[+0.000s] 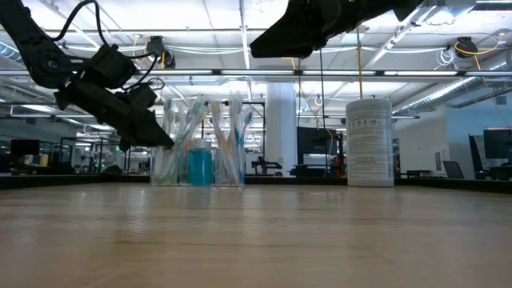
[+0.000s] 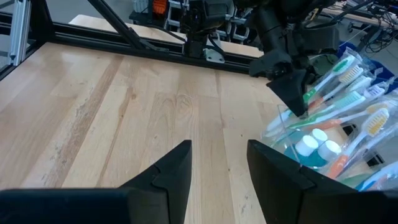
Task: Pick & Place toothbrushing station
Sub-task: Put the green toothbrush into the transparent organizer, then adjust the green toothbrush in the transparent organizer
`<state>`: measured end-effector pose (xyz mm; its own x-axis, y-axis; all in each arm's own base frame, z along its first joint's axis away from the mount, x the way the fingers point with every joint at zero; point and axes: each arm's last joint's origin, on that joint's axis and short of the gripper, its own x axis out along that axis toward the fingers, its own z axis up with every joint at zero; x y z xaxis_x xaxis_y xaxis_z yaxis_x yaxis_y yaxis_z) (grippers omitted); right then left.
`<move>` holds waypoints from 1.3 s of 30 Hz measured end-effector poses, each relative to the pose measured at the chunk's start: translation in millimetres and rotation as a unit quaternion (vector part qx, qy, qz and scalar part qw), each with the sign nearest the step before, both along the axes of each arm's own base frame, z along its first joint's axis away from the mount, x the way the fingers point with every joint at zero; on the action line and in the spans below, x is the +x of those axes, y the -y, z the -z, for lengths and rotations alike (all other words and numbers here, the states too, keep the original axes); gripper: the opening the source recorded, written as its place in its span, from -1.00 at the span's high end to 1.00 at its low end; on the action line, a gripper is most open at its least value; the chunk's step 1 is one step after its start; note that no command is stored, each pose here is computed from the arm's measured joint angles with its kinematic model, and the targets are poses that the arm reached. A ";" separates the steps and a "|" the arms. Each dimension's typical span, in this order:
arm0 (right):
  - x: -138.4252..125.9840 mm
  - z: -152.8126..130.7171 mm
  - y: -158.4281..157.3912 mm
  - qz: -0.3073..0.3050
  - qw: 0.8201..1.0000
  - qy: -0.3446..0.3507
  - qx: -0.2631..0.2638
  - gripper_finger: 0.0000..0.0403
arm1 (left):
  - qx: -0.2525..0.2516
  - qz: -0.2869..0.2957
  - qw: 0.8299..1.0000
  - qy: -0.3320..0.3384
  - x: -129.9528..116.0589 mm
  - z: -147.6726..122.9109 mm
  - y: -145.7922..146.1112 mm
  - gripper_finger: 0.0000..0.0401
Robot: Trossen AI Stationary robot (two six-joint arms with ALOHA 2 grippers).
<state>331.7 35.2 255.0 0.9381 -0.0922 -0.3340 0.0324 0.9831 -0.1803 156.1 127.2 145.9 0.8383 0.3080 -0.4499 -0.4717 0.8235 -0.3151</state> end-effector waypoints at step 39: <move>-1.1 3.2 0.1 0.000 1.000 -0.017 -0.002 0.28 | 0.123 0.083 0.979 0.141 -0.8 -61.1 44.6 0.12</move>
<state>330.5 35.2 251.8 0.9259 -0.0932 -0.3660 0.0257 0.9824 -0.1851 155.3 82.7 207.1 0.9664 0.2264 -0.1220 -0.2470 0.9491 -0.1956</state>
